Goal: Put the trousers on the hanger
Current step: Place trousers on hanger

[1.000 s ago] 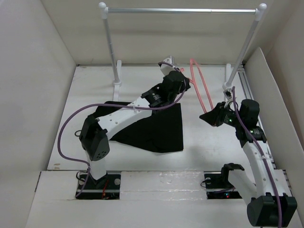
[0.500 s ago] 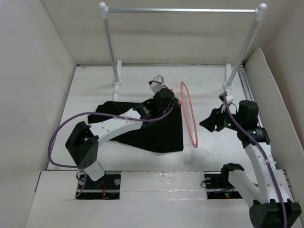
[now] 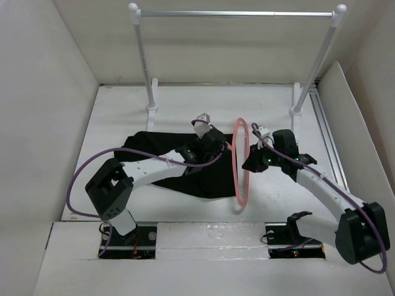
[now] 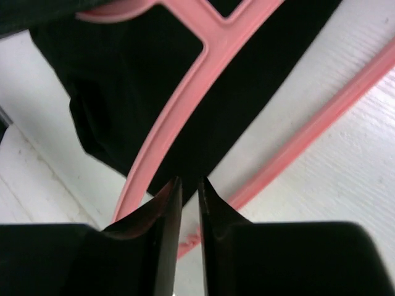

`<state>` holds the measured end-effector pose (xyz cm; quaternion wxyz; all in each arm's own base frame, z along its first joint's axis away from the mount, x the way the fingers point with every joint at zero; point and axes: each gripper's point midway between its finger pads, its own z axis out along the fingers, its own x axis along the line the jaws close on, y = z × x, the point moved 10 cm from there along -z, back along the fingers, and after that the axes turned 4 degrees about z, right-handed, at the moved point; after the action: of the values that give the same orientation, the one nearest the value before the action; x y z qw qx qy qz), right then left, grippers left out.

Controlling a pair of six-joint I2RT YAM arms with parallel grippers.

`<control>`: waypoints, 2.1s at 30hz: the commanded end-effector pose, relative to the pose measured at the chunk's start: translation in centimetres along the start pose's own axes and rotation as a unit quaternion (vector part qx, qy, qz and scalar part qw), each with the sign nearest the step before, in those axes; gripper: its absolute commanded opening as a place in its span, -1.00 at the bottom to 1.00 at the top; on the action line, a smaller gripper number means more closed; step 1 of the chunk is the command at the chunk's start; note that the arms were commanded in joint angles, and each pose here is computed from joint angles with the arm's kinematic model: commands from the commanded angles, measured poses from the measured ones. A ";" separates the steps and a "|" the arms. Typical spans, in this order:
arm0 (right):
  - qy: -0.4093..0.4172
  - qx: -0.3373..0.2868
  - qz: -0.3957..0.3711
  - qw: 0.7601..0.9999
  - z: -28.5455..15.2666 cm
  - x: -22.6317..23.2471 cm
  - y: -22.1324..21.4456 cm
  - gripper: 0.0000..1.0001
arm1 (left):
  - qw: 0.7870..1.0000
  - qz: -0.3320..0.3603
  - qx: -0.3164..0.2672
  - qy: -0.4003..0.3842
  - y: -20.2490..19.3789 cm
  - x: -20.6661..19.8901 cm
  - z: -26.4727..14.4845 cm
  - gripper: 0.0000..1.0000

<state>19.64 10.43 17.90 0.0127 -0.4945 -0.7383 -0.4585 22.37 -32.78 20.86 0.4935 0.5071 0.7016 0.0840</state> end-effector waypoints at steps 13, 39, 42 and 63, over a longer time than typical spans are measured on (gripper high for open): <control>-0.088 -0.023 0.048 0.995 8.6 -2.5 -0.9 -0.02 | 0.999 0.010 -0.017 0.048 -1.2 3.0 0.4 -1.00; -0.149 -0.129 0.083 0.977 -1.2 -7.2 2.9 -1.00 | 0.984 0.109 -0.046 0.134 0.8 8.8 -1.4 -1.00; -0.163 -0.129 0.094 0.974 -2.1 -8.9 2.9 -1.00 | 0.980 0.124 -0.048 0.148 1.0 9.8 -1.9 -1.00; -0.191 -0.073 0.125 0.971 0.3 -13.5 1.6 -1.00 | 0.963 0.185 -0.083 0.176 2.9 7.1 -2.4 -1.00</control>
<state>26.21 1.86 11.06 -0.0674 -0.6777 -0.6256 -0.3806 22.21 -26.30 20.43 0.4349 0.5372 0.6750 0.2580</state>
